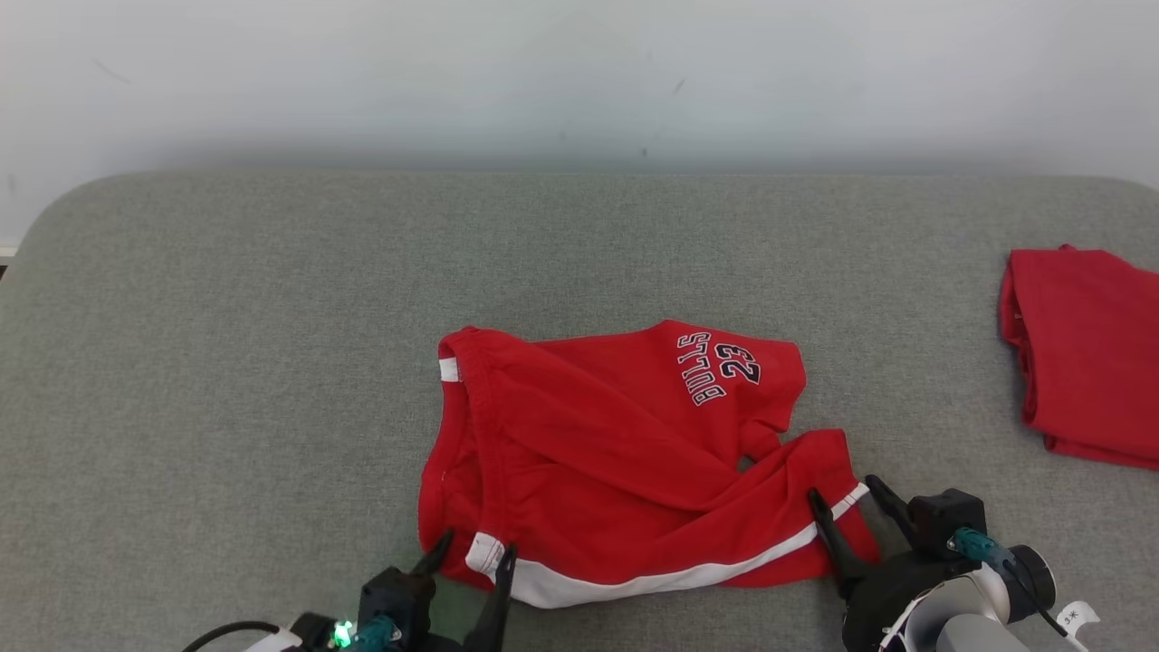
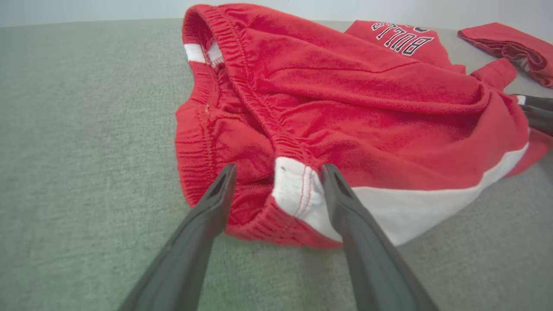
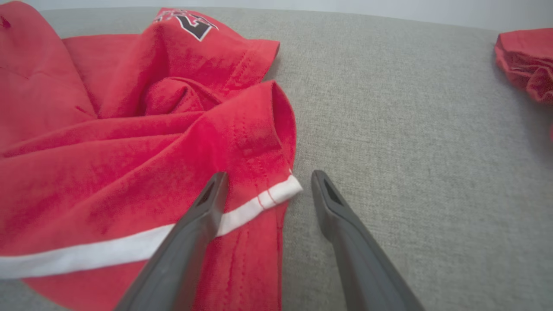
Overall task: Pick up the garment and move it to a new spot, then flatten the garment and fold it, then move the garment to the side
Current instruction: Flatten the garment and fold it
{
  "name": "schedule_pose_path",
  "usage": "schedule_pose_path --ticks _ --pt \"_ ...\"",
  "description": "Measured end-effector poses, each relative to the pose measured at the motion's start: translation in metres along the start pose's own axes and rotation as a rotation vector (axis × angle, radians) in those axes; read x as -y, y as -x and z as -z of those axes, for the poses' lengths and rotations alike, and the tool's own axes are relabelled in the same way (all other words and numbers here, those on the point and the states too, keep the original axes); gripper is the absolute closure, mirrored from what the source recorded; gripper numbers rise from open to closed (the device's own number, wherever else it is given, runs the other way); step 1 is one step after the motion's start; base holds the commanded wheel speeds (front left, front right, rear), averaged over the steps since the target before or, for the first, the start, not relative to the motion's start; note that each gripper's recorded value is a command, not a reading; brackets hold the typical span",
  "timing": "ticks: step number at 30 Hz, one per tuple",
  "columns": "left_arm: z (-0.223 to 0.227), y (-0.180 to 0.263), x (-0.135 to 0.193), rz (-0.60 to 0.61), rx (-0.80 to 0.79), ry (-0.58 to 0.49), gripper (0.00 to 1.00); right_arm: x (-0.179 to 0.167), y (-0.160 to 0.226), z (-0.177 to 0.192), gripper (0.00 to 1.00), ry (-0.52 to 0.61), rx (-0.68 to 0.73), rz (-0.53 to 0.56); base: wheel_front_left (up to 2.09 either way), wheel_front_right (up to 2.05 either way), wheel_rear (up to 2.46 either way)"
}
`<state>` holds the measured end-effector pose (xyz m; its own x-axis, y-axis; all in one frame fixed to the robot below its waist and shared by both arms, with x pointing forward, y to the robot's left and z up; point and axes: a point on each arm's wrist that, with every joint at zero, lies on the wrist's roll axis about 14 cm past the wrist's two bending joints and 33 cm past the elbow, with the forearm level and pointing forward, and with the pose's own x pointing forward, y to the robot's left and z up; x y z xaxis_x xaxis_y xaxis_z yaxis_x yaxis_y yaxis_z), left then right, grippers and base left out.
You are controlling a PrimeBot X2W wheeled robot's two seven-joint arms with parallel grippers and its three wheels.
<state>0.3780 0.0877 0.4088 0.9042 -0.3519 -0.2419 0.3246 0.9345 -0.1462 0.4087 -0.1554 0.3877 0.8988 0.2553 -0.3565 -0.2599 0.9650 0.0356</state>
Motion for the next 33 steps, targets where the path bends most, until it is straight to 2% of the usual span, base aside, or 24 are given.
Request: schedule_pose_path --ticks 1,2,3,4,10,15,19,22,23,24,25,26,33 --pt "0.004 0.001 0.001 0.0 -0.012 0.012 0.0 -0.001 -0.001 0.001 0.0 0.002 -0.007 -0.005 0.0 0.0 0.0" --pt "0.009 0.002 0.003 0.004 -0.029 0.017 0.02 -0.002 -0.001 0.002 0.58 0.001 -0.012 -0.006 0.0 0.0 0.0" --pt "0.014 0.004 0.004 0.005 -0.046 0.02 0.63 -0.002 -0.002 0.001 1.0 -0.002 -0.011 -0.007 0.0 0.0 0.0" --pt "0.018 0.005 0.004 0.003 -0.057 0.033 1.0 -0.002 -0.002 0.0 1.0 -0.004 -0.009 -0.008 0.0 0.0 0.0" --pt "0.008 0.004 0.008 0.009 -0.031 0.05 1.0 0.0 0.004 -0.013 1.0 -0.001 0.037 -0.007 0.0 0.0 0.0" --pt "-0.014 0.012 0.001 -0.022 0.056 0.074 1.0 0.001 0.02 -0.019 1.0 -0.055 0.096 0.011 0.0 0.0 0.0" --pt "-0.013 0.026 0.001 -0.042 0.083 0.102 1.0 -0.004 0.039 0.002 1.0 -0.093 0.065 0.007 0.0 0.0 0.0" --pt "-0.008 0.029 0.005 -0.037 0.073 0.106 1.0 -0.003 0.041 0.002 1.0 -0.096 0.068 0.011 0.0 0.0 0.0" --pt "-0.002 0.03 0.007 -0.032 0.054 0.099 1.0 -0.001 0.043 0.005 0.94 -0.101 0.06 0.017 0.0 0.0 0.0" --pt "0.0 0.03 0.007 -0.033 0.047 0.1 1.0 0.0 0.043 0.006 0.29 -0.105 0.057 0.021 0.0 0.0 0.0" --pt "0.002 0.031 0.007 -0.031 0.039 0.094 0.3 0.0 0.043 0.006 0.0 -0.105 0.058 0.021 0.0 0.0 0.0" --pt "0.003 0.031 0.008 -0.03 0.038 0.088 0.0 -0.001 0.043 0.004 0.0 -0.104 0.063 0.02 0.0 0.0 0.0" --pt "-0.006 0.033 0.004 -0.043 0.068 0.082 0.0 0.003 0.05 0.002 0.0 -0.089 0.083 0.028 0.0 0.0 0.0"
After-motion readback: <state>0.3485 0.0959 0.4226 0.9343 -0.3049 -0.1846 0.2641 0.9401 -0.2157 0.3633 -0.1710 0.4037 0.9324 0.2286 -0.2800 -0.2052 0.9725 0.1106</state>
